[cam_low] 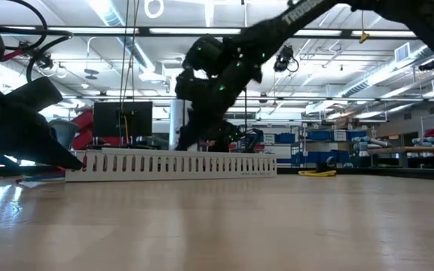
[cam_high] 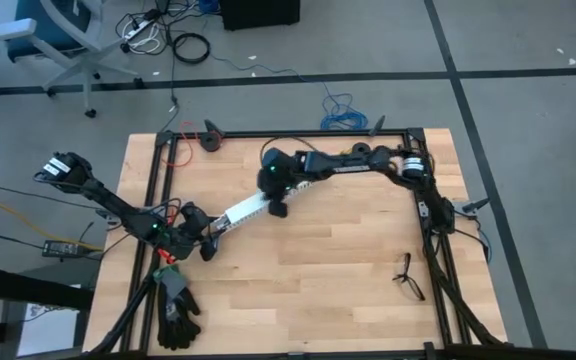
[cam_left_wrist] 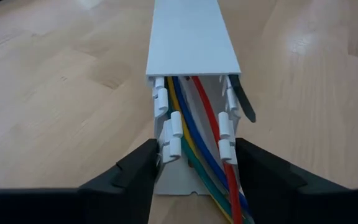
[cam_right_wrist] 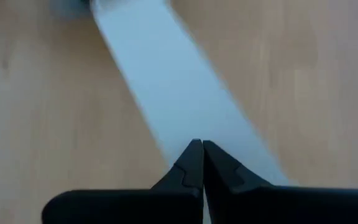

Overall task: Ziptie cables
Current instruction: Close the white cable duct

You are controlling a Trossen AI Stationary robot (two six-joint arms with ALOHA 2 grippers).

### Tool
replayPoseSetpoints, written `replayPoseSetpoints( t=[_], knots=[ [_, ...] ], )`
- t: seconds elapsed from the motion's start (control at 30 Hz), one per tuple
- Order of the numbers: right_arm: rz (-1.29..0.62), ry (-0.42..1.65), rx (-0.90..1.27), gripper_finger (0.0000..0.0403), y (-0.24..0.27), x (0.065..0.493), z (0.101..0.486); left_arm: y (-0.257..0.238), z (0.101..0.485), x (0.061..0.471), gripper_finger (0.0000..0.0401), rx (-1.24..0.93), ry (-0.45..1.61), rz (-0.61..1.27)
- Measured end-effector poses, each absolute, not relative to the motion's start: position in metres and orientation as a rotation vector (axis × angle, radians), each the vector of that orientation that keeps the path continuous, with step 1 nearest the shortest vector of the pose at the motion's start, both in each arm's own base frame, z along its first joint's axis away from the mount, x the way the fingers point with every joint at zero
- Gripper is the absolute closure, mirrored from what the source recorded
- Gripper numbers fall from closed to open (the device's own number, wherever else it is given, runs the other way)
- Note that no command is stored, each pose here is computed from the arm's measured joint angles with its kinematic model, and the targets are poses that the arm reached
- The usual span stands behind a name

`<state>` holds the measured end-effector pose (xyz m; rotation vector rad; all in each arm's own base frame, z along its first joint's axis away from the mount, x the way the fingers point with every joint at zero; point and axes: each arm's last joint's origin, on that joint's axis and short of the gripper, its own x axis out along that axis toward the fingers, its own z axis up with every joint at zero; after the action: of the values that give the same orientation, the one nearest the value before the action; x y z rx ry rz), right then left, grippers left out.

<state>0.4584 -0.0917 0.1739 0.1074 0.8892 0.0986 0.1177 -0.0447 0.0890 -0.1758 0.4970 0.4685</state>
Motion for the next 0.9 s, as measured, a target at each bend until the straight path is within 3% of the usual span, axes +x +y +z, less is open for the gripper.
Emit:
replayPoseSetpoints(
  t=[0.13, 0.27, 0.47, 0.57, 0.77, 0.9],
  knots=[
    [0.195, 0.644, 0.114, 0.0403, -0.079, 0.497, 0.151, -0.045, 0.089, 0.118, 0.0192, -0.179, 0.494, 0.47],
    [0.269, 0.547, 0.067, 0.0403, -0.062, 0.512, 0.161, -0.045, 0.09, 0.119, 0.0192, -0.186, 0.496, 0.454],
    [0.151, 0.581, -0.036, 0.0403, -0.069, 0.493, 0.208, -0.045, 0.089, 0.118, 0.0192, -0.178, 0.497, 0.462],
    [0.081, 0.709, -0.051, 0.0403, -0.08, 0.471, 0.222, -0.045, 0.089, 0.118, 0.0192, -0.161, 0.498, 0.461],
    [0.056, 0.877, -0.013, 0.0403, -0.093, 0.448, 0.199, -0.045, 0.09, 0.118, 0.0192, -0.137, 0.5, 0.457],
    [0.128, 0.791, 0.037, 0.0403, -0.09, 0.471, 0.163, -0.045, 0.09, 0.119, 0.0192, -0.13, 0.488, 0.465]
  ],
)
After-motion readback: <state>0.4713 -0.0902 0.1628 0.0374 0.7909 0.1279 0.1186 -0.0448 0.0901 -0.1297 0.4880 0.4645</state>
